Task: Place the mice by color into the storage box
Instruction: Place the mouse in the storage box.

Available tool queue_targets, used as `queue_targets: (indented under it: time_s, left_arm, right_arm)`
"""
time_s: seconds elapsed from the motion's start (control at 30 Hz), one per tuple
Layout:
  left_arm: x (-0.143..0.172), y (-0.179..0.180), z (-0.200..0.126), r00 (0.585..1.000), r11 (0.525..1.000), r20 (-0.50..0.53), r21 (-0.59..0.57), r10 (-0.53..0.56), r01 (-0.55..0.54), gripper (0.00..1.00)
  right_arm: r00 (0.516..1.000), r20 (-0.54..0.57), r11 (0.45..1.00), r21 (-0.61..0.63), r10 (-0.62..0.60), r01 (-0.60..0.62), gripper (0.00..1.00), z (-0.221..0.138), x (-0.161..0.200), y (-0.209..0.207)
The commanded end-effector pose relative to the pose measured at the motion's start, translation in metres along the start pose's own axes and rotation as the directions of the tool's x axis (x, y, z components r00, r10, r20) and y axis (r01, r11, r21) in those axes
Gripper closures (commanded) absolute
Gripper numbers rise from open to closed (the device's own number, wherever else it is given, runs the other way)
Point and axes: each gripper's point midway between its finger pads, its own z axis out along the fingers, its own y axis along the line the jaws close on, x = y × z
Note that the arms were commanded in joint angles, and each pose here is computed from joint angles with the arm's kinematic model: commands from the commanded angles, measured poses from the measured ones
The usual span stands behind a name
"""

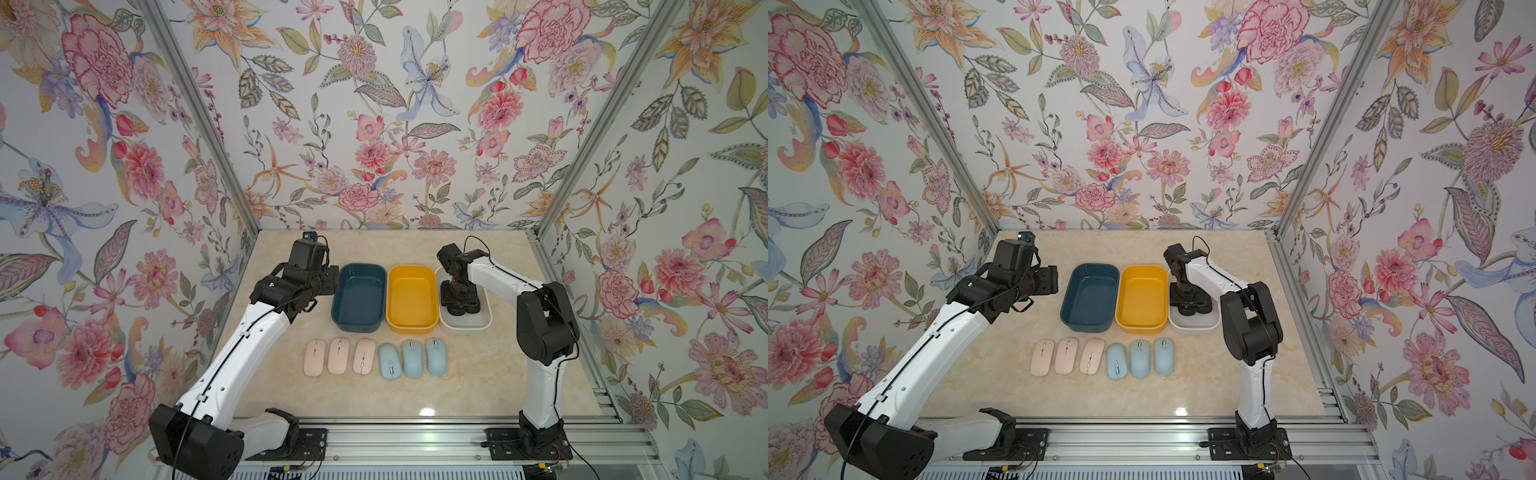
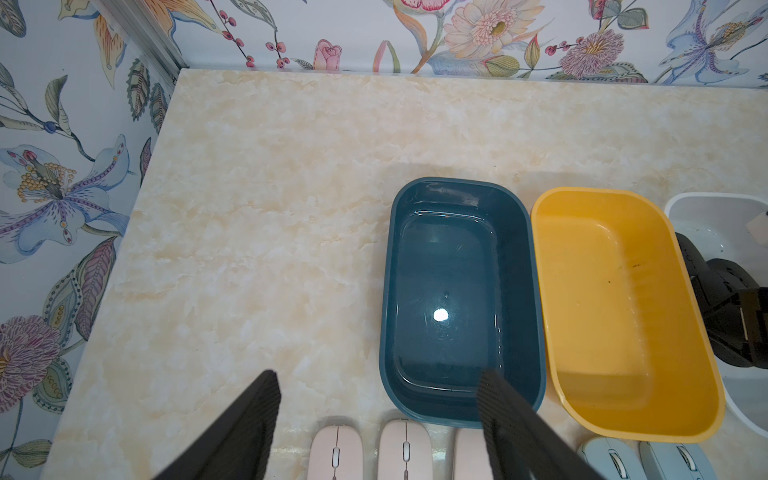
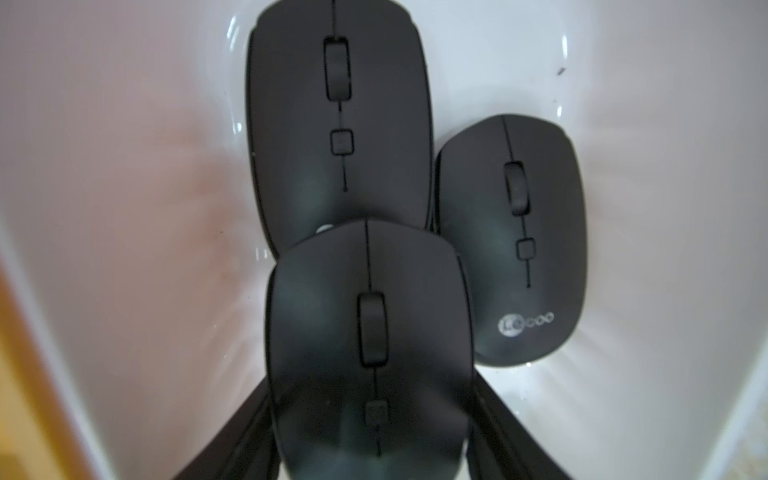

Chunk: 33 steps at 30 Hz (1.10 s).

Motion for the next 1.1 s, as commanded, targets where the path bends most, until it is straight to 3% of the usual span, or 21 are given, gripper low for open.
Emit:
queue_targets:
  time_s: [0.0,0.1,0.27,0.43,0.77,0.9,1.07]
  left_arm:
    - [-0.005,0.002,-0.009,1.0,1.0,0.021,-0.008,0.011,-0.01,0.21]
    - [0.0,0.003,-0.006,1.0,1.0,0.009,-0.015,0.007,-0.006,0.22]
    - [0.004,0.005,-0.006,1.0,1.0,0.006,-0.02,-0.006,0.006,0.22]
    - [0.006,0.007,-0.007,1.0,1.0,0.013,-0.025,-0.012,0.013,0.22]
    - [0.003,0.006,-0.008,1.0,1.0,0.026,-0.017,-0.004,0.005,0.22]
    - [0.004,0.005,-0.009,1.0,1.0,0.024,-0.013,0.0,0.001,0.22]
    - [0.006,0.005,-0.011,1.0,1.0,0.025,-0.007,0.002,-0.002,0.22]
  right_arm:
    - [0.999,-0.039,1.0,0.018,0.009,-0.008,0.39,0.019,0.006,-0.002]
    - [0.999,-0.042,1.0,0.017,0.011,-0.01,0.38,0.021,0.006,-0.001]
    - [0.999,-0.05,1.0,0.02,0.012,-0.011,0.27,0.02,0.005,0.001]
    - [1.0,-0.023,1.0,0.022,0.012,-0.012,0.25,0.006,-0.004,0.0]
    - [0.994,0.113,0.999,0.033,0.002,-0.006,0.26,-0.076,-0.02,-0.005]
    - [0.987,0.162,0.997,0.075,-0.015,0.003,0.25,-0.11,-0.005,-0.008]
    - [0.986,0.163,0.996,0.091,-0.026,0.011,0.24,-0.131,0.047,0.0]
